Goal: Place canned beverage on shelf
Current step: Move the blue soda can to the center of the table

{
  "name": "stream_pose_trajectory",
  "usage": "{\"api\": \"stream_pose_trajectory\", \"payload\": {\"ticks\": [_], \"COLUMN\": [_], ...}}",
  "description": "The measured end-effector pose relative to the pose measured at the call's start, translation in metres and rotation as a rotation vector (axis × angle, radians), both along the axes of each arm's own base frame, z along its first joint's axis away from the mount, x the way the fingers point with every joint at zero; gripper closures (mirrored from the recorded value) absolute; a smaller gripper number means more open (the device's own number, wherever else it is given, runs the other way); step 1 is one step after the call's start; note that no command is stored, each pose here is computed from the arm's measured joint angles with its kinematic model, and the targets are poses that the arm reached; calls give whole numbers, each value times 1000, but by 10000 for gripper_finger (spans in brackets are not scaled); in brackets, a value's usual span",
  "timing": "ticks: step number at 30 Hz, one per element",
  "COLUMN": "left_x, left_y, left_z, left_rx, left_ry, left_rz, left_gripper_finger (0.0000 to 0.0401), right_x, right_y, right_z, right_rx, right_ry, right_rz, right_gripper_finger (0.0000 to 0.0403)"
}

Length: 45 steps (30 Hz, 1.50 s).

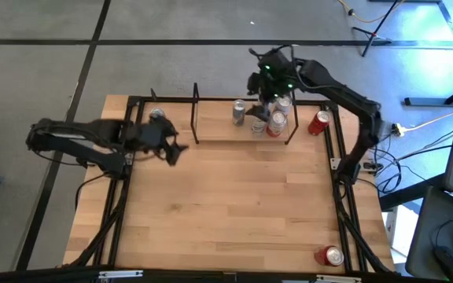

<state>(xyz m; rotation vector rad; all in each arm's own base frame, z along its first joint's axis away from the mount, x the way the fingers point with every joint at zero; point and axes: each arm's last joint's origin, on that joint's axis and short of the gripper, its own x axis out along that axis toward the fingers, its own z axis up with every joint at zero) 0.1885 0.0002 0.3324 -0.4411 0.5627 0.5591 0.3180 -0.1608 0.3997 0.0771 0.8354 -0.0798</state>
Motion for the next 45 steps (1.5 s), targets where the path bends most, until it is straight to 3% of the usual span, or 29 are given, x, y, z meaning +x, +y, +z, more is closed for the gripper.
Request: {"api": "stream_pose_trajectory", "payload": {"ticks": [5,10,19,28,36,40,45], "left_x": [-18,-36,-43,-38,-41,-43,-42], "left_y": [30,65,131,176,200,207,209], "left_z": [20,15,-10,-45,-66,-73,-78], "left_rx": [-25,-76,-229,-442,-486,-513,-543], "left_ry": [65,142,285,408,506,541,570], "left_rz": [284,549,820,834,861,818,754], "left_gripper_finger": [72,72,72,72,72,74,115], "right_x": [-28,-52,-71,-70,-69,-68,-66], "right_y": [15,28,38,37,37,36,35], "right_z": [-3,-15,-34,-46,-48,-47,-45], "right_rx": [-7,-25,-72,-83,-110,-122,-136], "right_ry": [15,6,-4,20,11,-9,-32], "right_rz": [25,38,69,98,121,119,118], "right_gripper_finger": [27,27,27,26,26,26,26]}}
